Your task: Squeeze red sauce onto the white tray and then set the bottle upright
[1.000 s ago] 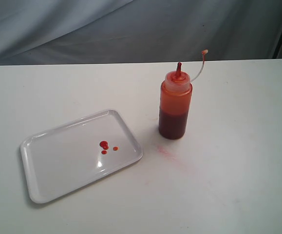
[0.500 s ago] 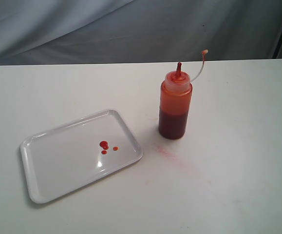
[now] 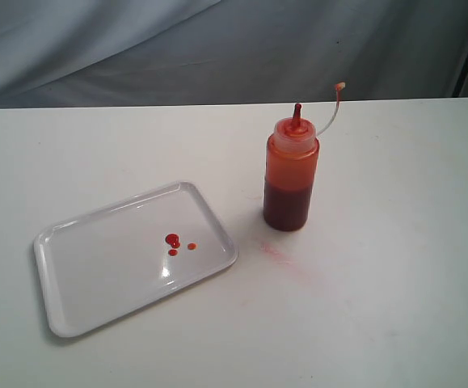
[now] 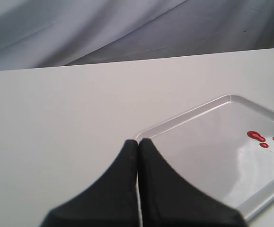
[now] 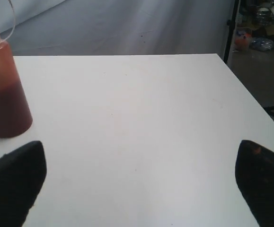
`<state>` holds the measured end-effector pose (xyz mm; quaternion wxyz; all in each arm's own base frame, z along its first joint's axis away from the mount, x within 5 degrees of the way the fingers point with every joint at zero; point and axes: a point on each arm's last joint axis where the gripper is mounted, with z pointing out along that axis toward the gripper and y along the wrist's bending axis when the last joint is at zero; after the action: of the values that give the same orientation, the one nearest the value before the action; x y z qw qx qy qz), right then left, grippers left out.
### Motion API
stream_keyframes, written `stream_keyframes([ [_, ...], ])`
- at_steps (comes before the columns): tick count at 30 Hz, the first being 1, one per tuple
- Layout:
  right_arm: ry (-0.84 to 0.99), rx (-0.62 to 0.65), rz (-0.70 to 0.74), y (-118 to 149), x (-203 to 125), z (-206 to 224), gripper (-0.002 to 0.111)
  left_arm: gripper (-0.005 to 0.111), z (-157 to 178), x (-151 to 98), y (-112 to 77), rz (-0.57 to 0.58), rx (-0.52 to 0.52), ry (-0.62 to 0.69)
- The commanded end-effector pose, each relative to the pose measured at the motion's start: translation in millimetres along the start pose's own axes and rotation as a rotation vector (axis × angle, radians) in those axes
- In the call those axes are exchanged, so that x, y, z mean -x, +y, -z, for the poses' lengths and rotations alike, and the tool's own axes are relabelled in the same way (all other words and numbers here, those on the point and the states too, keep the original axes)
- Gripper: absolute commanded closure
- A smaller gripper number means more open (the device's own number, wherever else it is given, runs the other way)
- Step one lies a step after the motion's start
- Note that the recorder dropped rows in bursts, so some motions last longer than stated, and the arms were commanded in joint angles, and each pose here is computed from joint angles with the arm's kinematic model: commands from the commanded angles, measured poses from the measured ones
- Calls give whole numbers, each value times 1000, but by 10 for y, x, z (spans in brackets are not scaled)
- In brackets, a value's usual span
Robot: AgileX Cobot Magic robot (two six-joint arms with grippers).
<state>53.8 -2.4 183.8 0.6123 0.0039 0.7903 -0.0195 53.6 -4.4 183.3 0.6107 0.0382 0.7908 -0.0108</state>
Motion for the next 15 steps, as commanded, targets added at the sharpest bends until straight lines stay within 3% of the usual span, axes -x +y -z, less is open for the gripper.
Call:
stream_keyframes([
  [1,1,23,47,12,-14,-1,3,107,-1,-1,-2,7,-1,-12],
  [15,1,25,30,15,-14,0,3,107,-1,-1,-2,7,-1,-12],
])
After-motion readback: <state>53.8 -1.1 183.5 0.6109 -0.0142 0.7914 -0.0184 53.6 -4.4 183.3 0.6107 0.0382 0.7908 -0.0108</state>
